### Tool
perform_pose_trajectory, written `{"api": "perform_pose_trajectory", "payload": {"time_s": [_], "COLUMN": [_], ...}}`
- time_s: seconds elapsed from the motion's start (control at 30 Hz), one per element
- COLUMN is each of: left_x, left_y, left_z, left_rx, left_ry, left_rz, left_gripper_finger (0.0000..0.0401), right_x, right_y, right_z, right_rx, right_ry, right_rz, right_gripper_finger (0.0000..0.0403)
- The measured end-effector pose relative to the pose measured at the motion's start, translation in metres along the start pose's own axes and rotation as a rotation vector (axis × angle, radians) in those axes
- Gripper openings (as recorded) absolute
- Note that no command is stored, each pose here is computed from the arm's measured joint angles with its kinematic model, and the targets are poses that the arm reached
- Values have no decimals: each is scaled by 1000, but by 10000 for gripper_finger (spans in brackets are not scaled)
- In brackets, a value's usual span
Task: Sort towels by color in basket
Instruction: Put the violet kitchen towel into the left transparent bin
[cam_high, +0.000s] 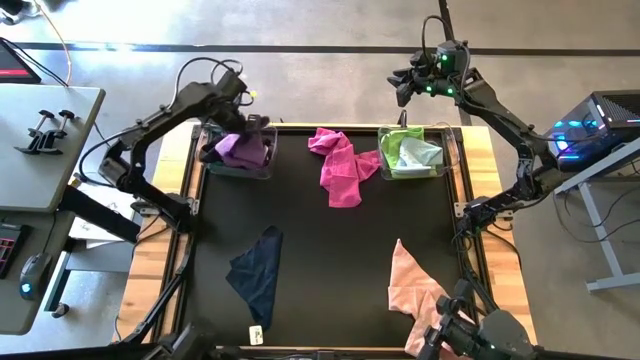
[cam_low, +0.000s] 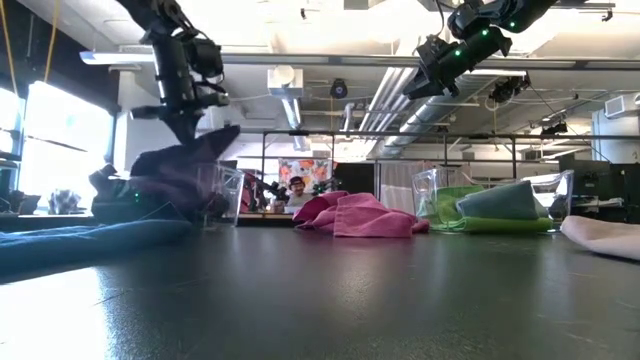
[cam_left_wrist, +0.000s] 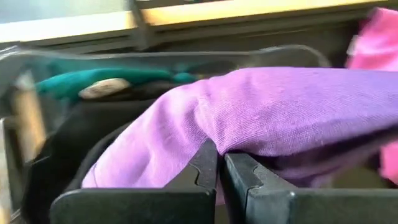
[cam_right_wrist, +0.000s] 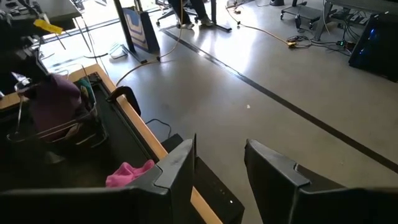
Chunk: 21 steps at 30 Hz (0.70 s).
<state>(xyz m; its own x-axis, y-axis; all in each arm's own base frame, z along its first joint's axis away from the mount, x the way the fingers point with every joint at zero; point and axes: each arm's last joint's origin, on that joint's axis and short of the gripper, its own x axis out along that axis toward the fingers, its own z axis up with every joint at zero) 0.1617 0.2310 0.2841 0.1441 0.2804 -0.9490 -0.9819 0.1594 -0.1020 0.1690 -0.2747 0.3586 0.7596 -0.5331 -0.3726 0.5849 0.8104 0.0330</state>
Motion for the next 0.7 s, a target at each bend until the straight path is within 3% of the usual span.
{"api": "perform_pose_trajectory", "payload": {"time_s": [0.13,0.33,0.53,0.7], "left_x": [7,40,80,76], "left_y": [7,4,-5,-14], "left_z": [-1,9,14,10], "left_rx": [-29,21,81,115], "left_ry": [45,74,184,247], "left_rz": [96,203,148,63], "left_gripper_finger": [0,0,0,0], "right_x": [0,0,0,0], "right_y": [0,0,0,0], "right_z": [0,0,-1,-1], "right_rx": [1,-20,-21,-20], "right_ry": [2,4,6,7], "right_rz": [0,0,0,0], "right_gripper_finger": [140,140,140,140]}}
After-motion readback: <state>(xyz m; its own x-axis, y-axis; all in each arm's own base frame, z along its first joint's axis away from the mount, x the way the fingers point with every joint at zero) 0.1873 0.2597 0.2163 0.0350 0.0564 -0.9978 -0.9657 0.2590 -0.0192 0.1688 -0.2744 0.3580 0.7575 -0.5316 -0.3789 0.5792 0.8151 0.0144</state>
